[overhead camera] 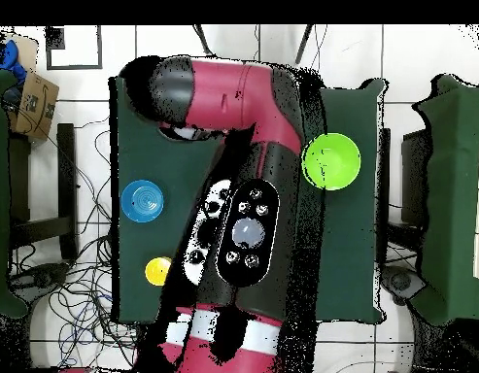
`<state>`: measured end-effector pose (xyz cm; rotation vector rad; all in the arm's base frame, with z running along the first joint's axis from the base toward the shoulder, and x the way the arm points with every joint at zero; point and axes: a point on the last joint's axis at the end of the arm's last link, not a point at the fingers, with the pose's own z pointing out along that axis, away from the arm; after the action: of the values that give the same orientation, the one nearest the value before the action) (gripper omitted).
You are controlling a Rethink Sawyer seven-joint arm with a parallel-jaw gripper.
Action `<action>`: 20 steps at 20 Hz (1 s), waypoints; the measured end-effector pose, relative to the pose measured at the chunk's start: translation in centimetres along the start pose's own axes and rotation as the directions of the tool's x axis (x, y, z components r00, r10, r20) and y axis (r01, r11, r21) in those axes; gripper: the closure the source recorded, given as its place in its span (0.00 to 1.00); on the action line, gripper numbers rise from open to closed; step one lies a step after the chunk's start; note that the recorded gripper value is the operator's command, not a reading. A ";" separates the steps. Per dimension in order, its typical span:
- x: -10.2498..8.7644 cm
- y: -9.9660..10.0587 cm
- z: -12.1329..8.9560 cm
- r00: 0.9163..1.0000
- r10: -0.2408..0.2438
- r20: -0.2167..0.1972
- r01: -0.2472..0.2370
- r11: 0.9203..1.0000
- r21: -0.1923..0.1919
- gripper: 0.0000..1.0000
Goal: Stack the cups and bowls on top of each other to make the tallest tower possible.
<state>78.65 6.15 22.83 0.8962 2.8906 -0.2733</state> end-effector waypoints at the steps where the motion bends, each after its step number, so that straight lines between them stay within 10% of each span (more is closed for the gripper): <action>1: -1.7 -0.2 -0.2 1.000 0.015 -0.003 -0.015 1.000 -0.004 0.00; 20: -10.2 0.4 6.2 0.998 0.048 -0.030 -0.048 0.999 -0.016 0.00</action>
<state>87.54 -0.34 18.24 0.9734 2.8894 -0.2335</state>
